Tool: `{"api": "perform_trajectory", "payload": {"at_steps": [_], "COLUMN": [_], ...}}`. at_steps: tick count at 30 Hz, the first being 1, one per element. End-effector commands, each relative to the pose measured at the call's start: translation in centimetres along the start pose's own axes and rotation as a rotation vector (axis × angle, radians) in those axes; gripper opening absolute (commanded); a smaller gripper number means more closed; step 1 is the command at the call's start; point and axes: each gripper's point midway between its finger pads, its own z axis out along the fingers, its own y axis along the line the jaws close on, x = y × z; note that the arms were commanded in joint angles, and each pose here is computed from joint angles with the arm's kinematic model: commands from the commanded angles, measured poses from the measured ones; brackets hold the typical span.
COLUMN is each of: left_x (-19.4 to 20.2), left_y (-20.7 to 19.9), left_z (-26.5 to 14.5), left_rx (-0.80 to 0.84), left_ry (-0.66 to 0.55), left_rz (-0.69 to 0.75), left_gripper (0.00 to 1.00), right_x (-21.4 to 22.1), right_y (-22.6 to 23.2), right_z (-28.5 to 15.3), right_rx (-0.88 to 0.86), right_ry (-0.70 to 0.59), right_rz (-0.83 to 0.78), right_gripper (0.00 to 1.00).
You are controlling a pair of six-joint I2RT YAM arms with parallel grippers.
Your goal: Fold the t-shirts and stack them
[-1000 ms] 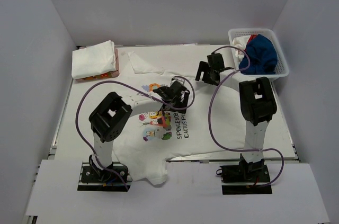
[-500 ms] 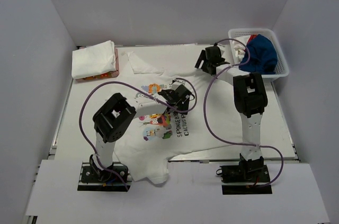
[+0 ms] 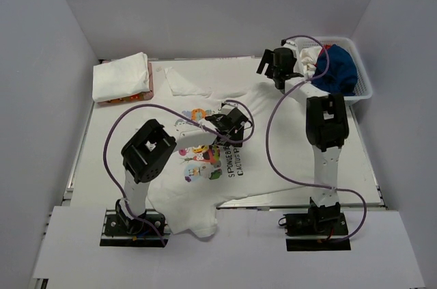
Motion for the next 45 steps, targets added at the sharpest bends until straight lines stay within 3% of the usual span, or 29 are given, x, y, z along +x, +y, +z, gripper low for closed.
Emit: {"api": "perform_trajectory", "payload": {"at_steps": [1, 2, 3, 4, 5, 6, 8, 9, 11, 17, 26, 30, 34, 38, 40, 41, 42, 44, 45], "left_x": [6.4, 4.8, 2.6, 1.2, -0.1, -1.4, -3.2, -3.0, -3.7, -0.8, 0.5, -1.3, -0.7, -4.6, -4.8, -7.4, -7.1, -10.4, -11.1], "left_y": [3.9, 3.6, 3.2, 3.3, 3.2, 3.4, 4.3, 5.5, 7.2, 14.4, 21.9, 21.5, 21.5, 21.2, 21.3, 21.1, 21.5, 21.3, 21.2], "left_z": [-0.3, -0.8, -2.2, -3.1, -4.0, -4.7, -7.0, -6.9, -8.1, -7.7, -4.0, -1.2, 3.6, 6.2, 8.0, 8.4, 9.6, 10.2, 10.6], "left_rx": [-0.120, -0.119, -0.098, -0.103, -0.094, -0.091, -0.059, -0.062, -0.061, -0.204, -0.359, -0.309, -0.337, -0.306, -0.299, -0.273, -0.275, -0.246, -0.233], "left_ry": [0.250, 0.204, 0.142, 0.102, 0.064, 0.023, -0.052, -0.066, -0.097, -0.038, 0.037, 0.055, 0.152, 0.134, 0.152, 0.110, 0.137, 0.086, 0.085], "left_rz": [0.112, 0.101, 0.077, 0.067, 0.052, 0.019, -0.029, -0.055, -0.118, -0.250, -0.445, -0.464, -0.434, -0.410, -0.392, -0.397, -0.383, -0.375, -0.344], "left_gripper": [1.00, 1.00, 1.00, 1.00, 1.00, 1.00, 1.00, 1.00, 1.00, 1.00, 1.00, 1.00, 1.00, 1.00, 1.00, 1.00, 1.00, 1.00, 1.00], "right_x": [-5.6, -6.8, -2.3, -4.5, -3.9, 0.7, 1.8, 4.6, 5.9, 10.9, 13.1, 14.3, 15.0, 16.2, 14.2, 15.0, 11.9, 12.5, 10.1], "right_y": [3.9, 4.5, 2.9, 3.5, 2.7, 0.8, -0.1, -1.1, -1.9, -3.4, -5.0, -5.9, -6.9, -7.8, -8.0, -8.7, -7.8, -7.9, -6.9], "right_z": [-7.2, -9.5, -9.9, -12.8, -13.5, -14.1, -16.8, -17.7, -19.8, -22.8, -21.0, -20.1, -18.8, -17.3, -15.8, -15.1, -13.5, -12.1, -11.0], "right_rx": [-0.148, -0.164, -0.145, -0.163, -0.141, -0.110, -0.116, -0.103, -0.103, -0.125, -0.045, 0.019, 0.066, 0.103, 0.145, 0.173, 0.161, 0.165, 0.148], "right_ry": [-0.094, -0.119, -0.036, -0.088, -0.077, 0.011, 0.032, 0.105, 0.131, 0.249, 0.338, 0.368, 0.387, 0.444, 0.398, 0.419, 0.361, 0.379, 0.330], "right_rz": [-0.090, -0.092, -0.116, -0.106, -0.104, -0.115, -0.090, -0.088, -0.036, -0.028, -0.079, -0.049, -0.046, -0.040, -0.029, -0.036, -0.020, -0.038, -0.033], "right_gripper": [0.91, 0.91, 0.91, 0.91, 0.91, 0.91, 0.91, 0.91, 0.91, 0.91, 0.91, 0.91, 0.91, 0.91, 0.91, 0.91, 0.91, 0.91, 0.91]}}
